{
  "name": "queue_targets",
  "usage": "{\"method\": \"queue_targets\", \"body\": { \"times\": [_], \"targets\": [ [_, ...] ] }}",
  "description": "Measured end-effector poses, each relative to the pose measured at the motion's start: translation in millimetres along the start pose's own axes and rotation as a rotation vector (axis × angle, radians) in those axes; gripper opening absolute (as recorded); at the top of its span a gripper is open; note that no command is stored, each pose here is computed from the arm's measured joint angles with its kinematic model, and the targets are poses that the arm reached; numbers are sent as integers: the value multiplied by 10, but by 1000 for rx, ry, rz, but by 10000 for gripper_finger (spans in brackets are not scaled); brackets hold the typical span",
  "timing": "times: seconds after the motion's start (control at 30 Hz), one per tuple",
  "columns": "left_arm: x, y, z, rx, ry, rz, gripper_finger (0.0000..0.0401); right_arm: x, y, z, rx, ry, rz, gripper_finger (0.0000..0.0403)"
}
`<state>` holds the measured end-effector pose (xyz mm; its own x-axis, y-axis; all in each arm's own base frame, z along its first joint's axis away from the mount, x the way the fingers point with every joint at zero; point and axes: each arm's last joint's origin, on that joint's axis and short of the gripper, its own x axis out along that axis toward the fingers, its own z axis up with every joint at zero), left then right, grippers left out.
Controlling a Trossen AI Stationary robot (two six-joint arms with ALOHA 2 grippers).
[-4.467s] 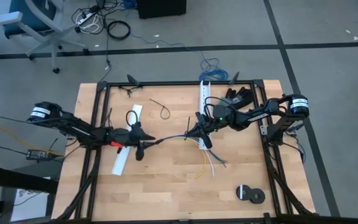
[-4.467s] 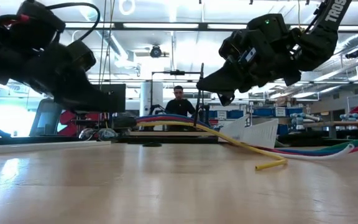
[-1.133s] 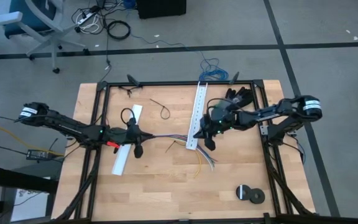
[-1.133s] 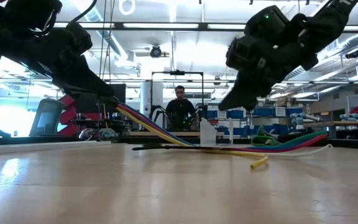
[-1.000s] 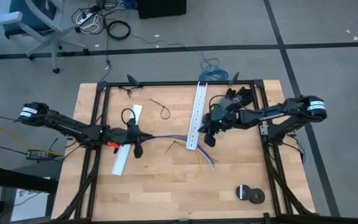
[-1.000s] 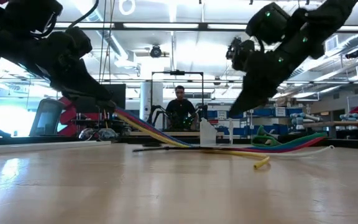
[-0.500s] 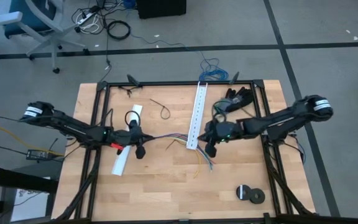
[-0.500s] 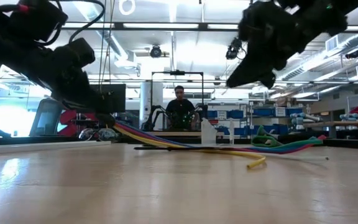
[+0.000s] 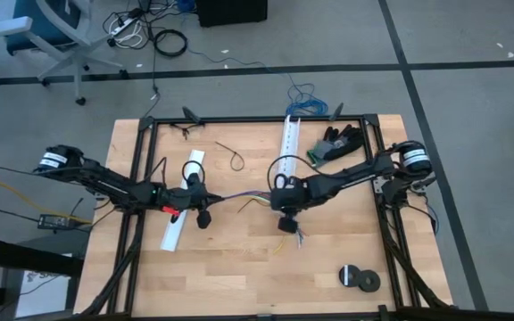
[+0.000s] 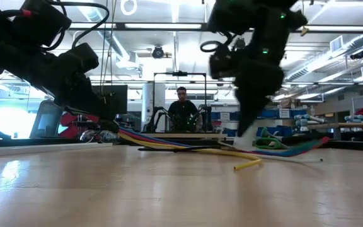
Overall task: Ziptie cables
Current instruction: Wrap the cable wires with black zip tie
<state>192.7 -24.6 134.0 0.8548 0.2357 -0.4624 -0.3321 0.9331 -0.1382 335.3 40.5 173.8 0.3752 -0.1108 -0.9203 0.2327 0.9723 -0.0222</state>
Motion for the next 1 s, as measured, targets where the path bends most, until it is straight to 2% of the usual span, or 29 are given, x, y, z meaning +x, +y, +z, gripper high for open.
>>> {"method": "queue_targets", "body": {
  "times": [0.17, 0.3, 0.47, 0.57, 0.67, 0.73, 0.8, 1.0],
  "targets": [
    [0, 1, -4, 1, 4, 1, 9, -251, -152, -177, -52, 191, -210, 0],
    [0, 3, -6, 0, 6, 2, 9, -404, -321, -336, -55, 292, -316, 0],
    [0, 3, -8, -16, 7, 3, 9, -587, -425, -375, -31, 223, -364, 0],
    [0, 2, -4, -19, 4, 2, 9, -713, -364, -281, 9, 47, -319, 0],
    [0, -1, 3, -22, -3, -1, 9, -754, -259, -100, 25, -132, -142, 0],
    [0, -5, 13, -27, -13, -5, 9, -704, -196, -1, 11, -191, -46, 0],
    [0, -6, 16, -28, -16, -7, 9, -559, -162, 32, 2, -170, -17, 0],
    [-4, -32, 76, -49, -70, -43, 5, -40, -147, -139, -43, 120, -57, 0]
  ]
}}
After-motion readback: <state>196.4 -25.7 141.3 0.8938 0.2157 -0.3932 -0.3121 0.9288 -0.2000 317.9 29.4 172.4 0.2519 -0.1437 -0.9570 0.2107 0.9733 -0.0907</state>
